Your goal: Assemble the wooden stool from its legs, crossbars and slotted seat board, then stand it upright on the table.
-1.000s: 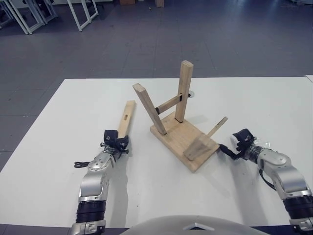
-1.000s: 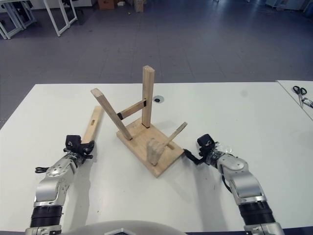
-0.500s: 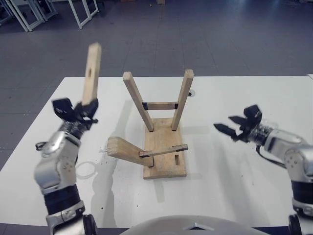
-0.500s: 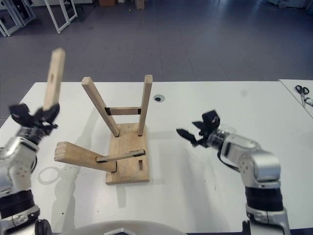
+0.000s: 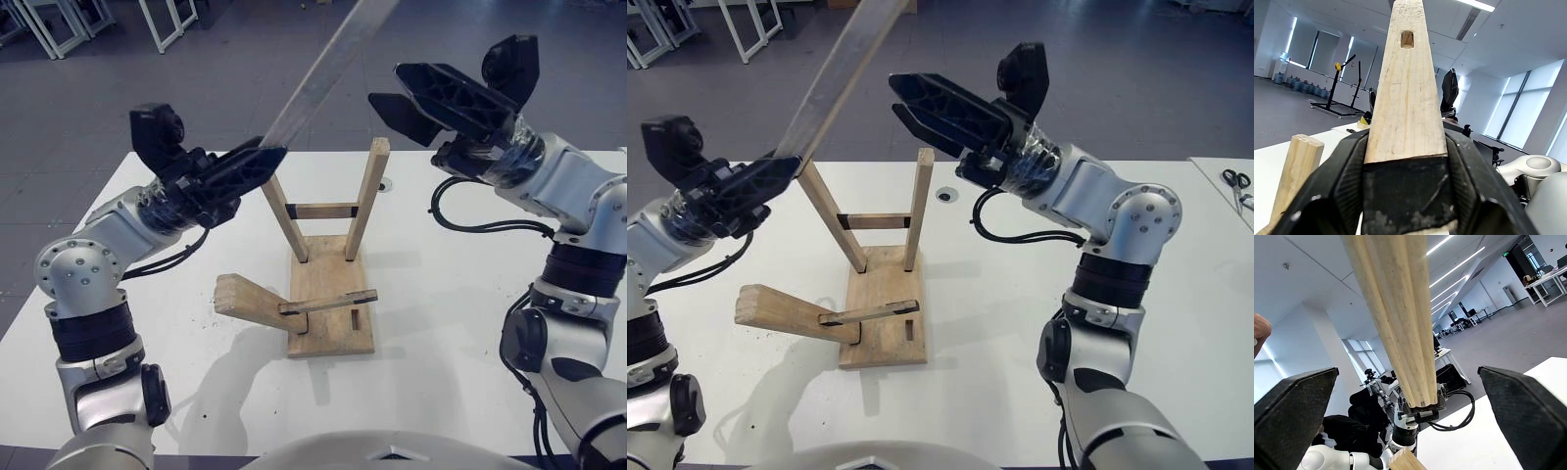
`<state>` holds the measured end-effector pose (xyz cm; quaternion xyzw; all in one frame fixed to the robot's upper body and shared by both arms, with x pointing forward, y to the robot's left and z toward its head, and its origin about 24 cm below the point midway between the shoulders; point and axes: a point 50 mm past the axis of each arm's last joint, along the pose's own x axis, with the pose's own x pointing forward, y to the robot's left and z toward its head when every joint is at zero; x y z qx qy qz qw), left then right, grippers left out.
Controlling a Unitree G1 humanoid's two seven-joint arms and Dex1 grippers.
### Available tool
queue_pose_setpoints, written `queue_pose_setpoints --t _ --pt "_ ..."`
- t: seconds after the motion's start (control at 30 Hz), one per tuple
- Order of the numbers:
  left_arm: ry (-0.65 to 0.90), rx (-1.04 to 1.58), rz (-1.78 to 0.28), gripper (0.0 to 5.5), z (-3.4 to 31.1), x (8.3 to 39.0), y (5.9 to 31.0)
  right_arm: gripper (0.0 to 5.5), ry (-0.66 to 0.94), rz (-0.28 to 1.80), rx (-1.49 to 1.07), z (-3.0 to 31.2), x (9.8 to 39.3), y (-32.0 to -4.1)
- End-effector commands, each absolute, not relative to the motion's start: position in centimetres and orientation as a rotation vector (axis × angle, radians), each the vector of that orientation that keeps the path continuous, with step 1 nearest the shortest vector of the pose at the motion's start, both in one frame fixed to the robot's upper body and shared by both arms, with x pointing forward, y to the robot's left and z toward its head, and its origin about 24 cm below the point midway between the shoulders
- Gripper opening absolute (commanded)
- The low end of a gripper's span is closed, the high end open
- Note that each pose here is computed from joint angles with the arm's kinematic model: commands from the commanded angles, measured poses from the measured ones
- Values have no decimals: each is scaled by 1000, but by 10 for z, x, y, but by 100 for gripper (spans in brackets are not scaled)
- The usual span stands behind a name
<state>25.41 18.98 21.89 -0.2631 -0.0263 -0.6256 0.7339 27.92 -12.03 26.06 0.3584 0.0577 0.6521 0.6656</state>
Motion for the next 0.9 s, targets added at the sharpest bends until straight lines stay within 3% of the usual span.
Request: queue_pose_setpoints --t 0.03,0.1,0.6,0.67,0.7,0.9 --pt "9 -556 -1448 204 216 255 177 526 140 1502 774 266 275 -113" --pt "45 -558 -1464 204 210 255 172 526 144 1513 765 266 274 -111" --pt "120 -526 -1446 204 191 248 172 252 162 1505 769 259 273 -114" --pt "131 -544 -1468 204 191 247 171 236 163 1478 777 257 275 -116" --pt "128 -547 -1470 241 192 247 171 233 164 1466 781 256 276 -116" --pt "126 -585 -1470 319 199 248 175 206 133 1371 812 253 288 -126"
